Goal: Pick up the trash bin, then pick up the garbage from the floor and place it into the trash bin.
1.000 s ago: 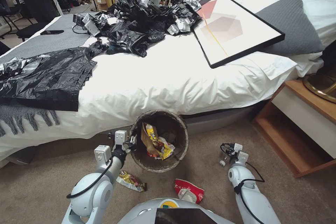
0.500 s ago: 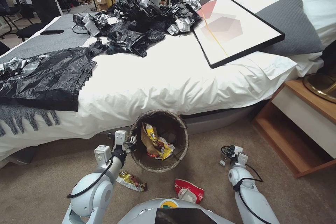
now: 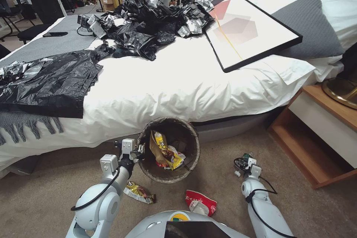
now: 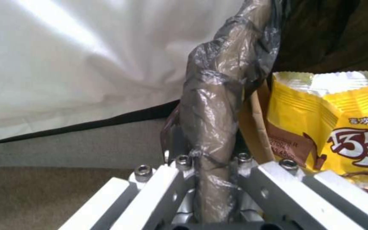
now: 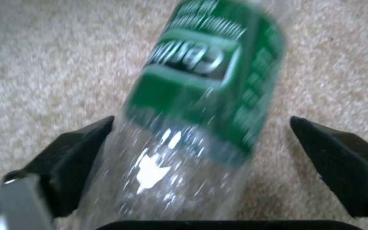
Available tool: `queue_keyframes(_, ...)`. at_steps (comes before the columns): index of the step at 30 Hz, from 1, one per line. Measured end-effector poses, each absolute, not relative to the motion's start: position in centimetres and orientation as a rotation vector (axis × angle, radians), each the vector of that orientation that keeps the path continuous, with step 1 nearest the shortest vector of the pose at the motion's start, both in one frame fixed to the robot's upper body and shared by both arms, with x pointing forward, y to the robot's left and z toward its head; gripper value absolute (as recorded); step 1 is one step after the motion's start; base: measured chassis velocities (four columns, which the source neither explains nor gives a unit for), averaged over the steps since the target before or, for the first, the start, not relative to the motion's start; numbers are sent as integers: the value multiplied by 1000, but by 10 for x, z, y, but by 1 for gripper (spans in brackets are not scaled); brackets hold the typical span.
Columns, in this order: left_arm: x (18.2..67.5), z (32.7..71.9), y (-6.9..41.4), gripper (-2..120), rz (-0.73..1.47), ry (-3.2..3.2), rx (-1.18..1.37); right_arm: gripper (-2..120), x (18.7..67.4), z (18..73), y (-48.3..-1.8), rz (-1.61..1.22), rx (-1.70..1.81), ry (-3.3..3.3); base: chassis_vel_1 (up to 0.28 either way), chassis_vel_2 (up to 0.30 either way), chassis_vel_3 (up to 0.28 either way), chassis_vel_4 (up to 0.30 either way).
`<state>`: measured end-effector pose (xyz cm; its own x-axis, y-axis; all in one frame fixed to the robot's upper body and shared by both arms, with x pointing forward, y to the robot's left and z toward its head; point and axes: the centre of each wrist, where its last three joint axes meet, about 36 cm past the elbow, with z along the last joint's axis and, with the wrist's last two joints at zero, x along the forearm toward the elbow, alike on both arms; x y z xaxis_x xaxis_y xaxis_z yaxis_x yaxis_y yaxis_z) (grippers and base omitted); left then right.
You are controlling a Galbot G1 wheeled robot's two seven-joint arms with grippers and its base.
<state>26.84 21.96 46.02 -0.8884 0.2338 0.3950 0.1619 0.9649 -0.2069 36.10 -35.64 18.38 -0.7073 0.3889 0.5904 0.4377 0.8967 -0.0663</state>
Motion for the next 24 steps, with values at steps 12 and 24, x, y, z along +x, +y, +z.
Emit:
queue_keyframes(12, 268, 460, 220, 0, 236, -2689, -280, 49, 360, 165, -356, -78, -568, -2425, 0, 0, 0, 0)
queue_keyframes(24, 268, 460, 220, 0, 230, -2690, -285, 32, 358, 168, -359, -34, -567, -2441, 0, 0, 0, 0)
